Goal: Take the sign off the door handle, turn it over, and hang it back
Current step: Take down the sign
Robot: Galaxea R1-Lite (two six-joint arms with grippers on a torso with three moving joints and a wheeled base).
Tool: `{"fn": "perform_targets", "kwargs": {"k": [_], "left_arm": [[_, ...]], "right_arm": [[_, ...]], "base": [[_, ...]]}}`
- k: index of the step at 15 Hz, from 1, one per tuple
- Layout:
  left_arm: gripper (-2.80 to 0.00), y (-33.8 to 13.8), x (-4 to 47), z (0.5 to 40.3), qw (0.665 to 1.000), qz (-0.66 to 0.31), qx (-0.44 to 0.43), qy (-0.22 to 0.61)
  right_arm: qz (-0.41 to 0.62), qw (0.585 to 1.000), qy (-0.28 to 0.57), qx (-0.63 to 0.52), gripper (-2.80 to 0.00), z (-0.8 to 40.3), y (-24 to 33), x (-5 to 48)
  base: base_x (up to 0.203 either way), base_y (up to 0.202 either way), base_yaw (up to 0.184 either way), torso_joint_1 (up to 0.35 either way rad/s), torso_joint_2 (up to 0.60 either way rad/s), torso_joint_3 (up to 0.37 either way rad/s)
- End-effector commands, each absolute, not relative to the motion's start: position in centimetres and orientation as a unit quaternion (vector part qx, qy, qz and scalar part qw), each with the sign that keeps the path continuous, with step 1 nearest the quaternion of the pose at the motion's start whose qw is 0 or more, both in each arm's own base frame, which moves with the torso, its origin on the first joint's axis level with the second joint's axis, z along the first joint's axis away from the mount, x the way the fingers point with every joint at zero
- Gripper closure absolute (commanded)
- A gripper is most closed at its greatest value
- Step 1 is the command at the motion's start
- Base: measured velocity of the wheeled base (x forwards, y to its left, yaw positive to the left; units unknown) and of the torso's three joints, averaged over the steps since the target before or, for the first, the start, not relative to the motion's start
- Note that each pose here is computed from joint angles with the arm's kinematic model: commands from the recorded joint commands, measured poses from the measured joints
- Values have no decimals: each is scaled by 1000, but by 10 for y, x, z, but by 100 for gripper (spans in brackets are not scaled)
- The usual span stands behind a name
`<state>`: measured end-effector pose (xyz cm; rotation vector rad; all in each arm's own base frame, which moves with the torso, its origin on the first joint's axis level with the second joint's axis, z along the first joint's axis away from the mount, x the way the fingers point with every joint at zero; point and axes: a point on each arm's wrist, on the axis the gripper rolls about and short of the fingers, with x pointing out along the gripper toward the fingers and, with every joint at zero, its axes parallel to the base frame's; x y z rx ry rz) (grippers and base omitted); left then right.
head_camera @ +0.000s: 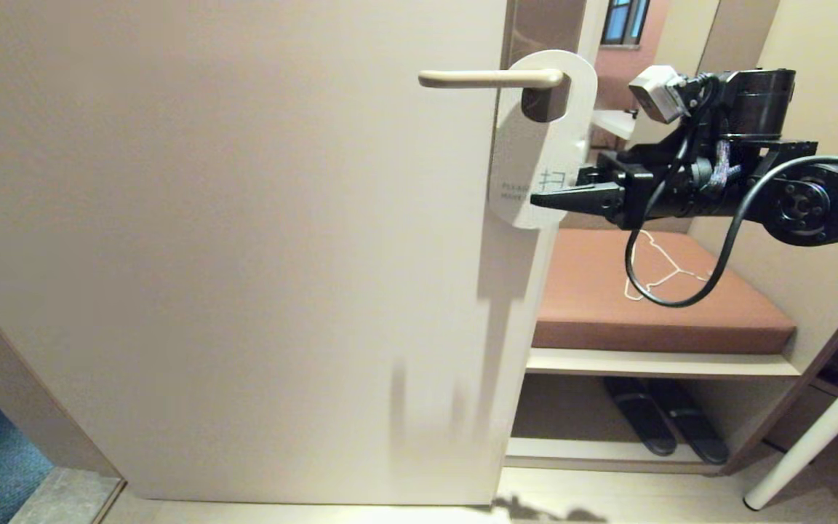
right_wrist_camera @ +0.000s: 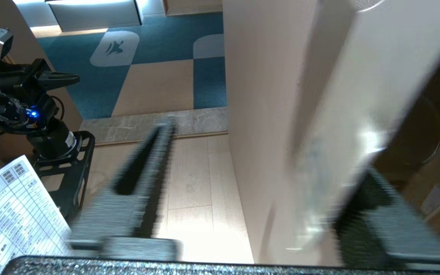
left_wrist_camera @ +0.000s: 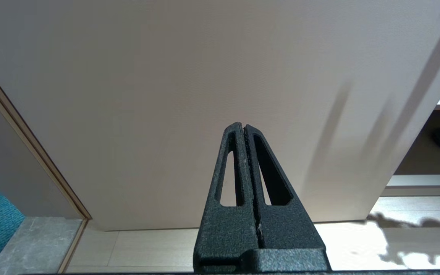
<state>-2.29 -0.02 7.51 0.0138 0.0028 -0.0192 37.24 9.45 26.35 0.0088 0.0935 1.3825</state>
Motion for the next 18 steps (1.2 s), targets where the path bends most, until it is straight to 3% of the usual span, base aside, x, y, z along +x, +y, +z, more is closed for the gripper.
{"fn": "perform_targets", "kwargs": {"k": [1, 12, 18], "left_arm": [[0, 0, -23, 75, 1000, -10, 7, 1], [0, 0, -23, 75, 1000, -10, 7, 2], [0, 0, -23, 75, 1000, -9, 7, 2]], "right_arm": [[640, 767, 40, 3, 0, 266, 95, 371], [638, 769, 37, -1, 0, 268, 93, 366], [608, 792, 45, -10, 0, 264, 100, 357]], "base": [[0, 0, 0, 0, 0, 0], [0, 0, 0, 0, 0, 0], [0, 0, 0, 0, 0, 0]]}}
